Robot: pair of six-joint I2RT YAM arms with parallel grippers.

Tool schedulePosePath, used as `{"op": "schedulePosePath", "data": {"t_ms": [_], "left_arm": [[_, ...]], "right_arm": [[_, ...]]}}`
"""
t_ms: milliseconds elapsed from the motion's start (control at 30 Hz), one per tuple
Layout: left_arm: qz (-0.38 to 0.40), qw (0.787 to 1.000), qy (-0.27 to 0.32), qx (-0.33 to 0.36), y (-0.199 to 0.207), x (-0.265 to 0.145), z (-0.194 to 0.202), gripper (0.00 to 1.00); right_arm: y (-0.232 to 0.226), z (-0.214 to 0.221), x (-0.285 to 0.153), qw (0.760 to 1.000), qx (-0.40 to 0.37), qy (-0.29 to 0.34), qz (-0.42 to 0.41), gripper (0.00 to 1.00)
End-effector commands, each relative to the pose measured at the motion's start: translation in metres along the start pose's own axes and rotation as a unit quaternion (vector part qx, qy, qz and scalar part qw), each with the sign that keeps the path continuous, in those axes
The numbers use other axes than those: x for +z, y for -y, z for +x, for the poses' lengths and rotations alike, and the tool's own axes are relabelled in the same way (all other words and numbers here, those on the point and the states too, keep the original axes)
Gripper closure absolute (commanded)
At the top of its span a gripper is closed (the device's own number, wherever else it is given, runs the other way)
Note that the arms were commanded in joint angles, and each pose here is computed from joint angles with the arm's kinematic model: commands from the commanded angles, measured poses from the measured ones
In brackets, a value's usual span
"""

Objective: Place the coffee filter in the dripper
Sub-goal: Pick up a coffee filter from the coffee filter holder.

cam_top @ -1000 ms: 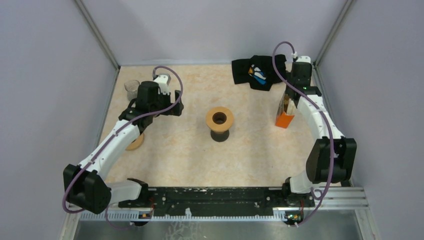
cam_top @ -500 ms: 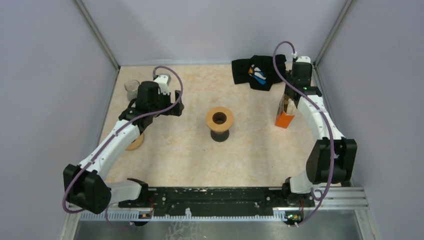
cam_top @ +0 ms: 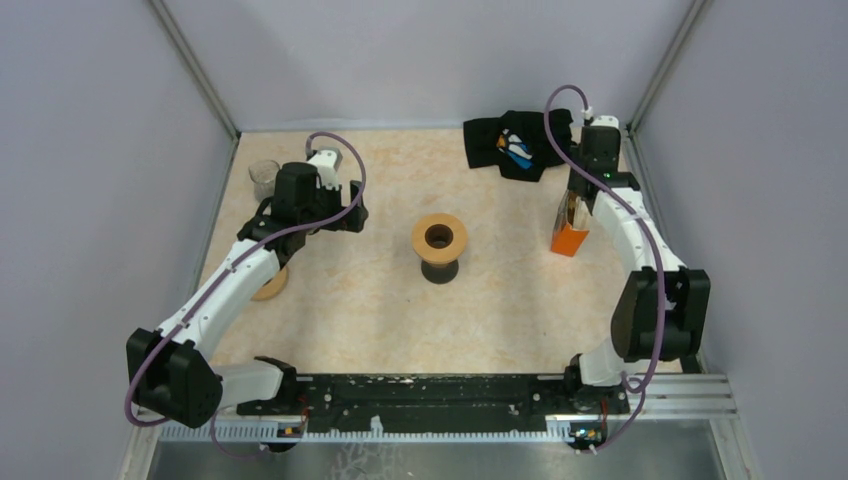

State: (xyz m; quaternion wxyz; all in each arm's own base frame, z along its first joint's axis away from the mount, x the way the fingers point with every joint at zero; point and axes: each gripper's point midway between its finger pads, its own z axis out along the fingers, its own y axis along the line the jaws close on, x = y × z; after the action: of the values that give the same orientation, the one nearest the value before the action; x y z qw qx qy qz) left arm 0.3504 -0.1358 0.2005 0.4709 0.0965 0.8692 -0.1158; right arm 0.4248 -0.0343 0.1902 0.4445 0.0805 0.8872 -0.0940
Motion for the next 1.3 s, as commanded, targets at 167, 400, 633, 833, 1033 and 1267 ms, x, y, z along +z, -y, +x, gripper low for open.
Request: {"op": "schedulePosePath", "data": {"t_ms": [167, 400, 633, 833, 1033, 1267], "left_arm": [[0.011, 1.000, 0.010, -0.002, 0.004, -0.004, -0.004, 0.01], [0.017, 1.000, 0.015, -0.002, 0.006, -0.006, -0.006, 0.01], [0.026, 0.999, 0.019, -0.002, 0.009, -0.008, -0.008, 0.01], [0.030, 0.999, 0.020, -0.002, 0.010, -0.009, -0.008, 0.01], [0.031, 0.999, 0.020, -0.003, 0.011, -0.008, -0.008, 0.01], [0.033, 0.999, 0.020, -0.005, 0.011, -0.009, -0.008, 0.01]], "right_arm": [[0.008, -0.020, -0.006, 1.000, 0.011, 0.025, 0.012, 1.00], [0.007, -0.043, -0.030, 0.998, 0.022, 0.059, -0.003, 1.00], [0.007, -0.059, -0.047, 0.996, 0.033, 0.084, -0.015, 1.00], [0.008, -0.056, -0.044, 0.996, 0.032, 0.079, -0.010, 1.00], [0.006, -0.048, -0.037, 0.995, 0.064, 0.077, -0.019, 1.00], [0.006, -0.035, -0.022, 0.992, 0.108, 0.058, -0.039, 1.00]]}}
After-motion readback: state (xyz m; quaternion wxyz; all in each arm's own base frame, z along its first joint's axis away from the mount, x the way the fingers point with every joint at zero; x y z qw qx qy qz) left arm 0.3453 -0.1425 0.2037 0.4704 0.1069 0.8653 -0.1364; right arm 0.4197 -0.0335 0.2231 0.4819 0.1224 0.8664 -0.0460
